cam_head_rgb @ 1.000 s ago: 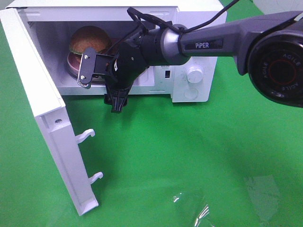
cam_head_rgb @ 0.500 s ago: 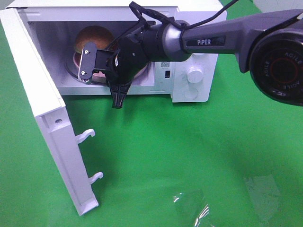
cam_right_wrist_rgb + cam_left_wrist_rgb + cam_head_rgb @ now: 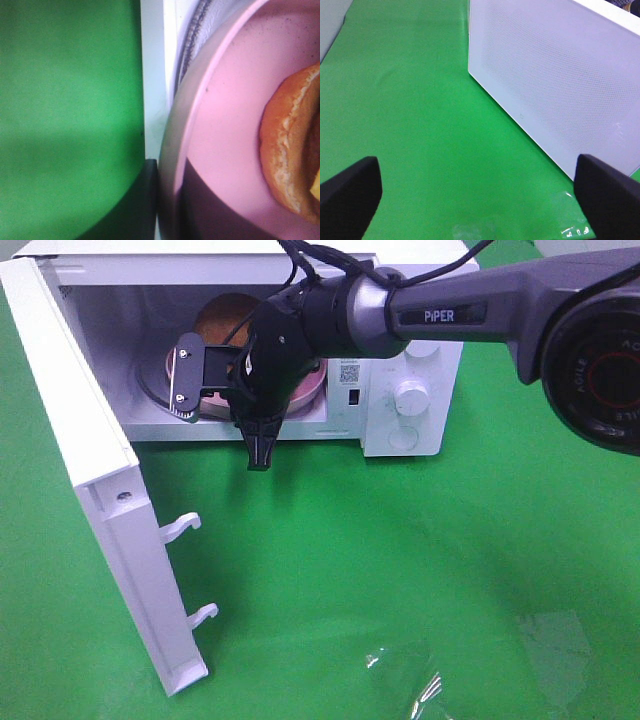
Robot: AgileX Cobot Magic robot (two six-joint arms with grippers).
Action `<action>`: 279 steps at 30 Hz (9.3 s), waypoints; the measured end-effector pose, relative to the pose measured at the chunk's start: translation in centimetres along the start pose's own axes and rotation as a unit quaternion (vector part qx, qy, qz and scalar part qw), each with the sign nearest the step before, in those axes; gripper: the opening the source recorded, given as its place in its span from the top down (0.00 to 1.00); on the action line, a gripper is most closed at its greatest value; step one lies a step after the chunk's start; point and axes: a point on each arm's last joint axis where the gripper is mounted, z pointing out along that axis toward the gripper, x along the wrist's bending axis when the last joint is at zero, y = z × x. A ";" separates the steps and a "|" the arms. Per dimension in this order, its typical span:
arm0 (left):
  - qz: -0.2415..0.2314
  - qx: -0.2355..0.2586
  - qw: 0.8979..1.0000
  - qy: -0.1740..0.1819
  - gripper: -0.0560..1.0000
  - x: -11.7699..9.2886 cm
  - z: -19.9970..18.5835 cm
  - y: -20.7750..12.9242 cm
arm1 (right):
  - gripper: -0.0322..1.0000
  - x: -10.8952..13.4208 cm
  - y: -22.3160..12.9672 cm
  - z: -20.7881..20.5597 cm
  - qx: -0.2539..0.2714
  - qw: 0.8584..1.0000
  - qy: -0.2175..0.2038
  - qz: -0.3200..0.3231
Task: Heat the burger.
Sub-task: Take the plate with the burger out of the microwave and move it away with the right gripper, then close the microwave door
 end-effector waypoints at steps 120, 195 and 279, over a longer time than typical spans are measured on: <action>0.000 0.000 1.000 0.000 0.04 0.0 0.0 0.0 | 0.90 16.6 -13.8 -28.4 0.072 0.997 -0.002 0.025; 0.000 0.000 1.000 0.000 0.04 0.0 0.0 0.0 | 0.53 17.5 -18.1 -16.7 0.396 0.716 -0.122 0.561; 0.000 0.000 1.000 0.000 0.04 0.0 0.0 0.0 | 0.22 25.2 -18.1 -45.9 -0.075 0.689 -0.305 0.653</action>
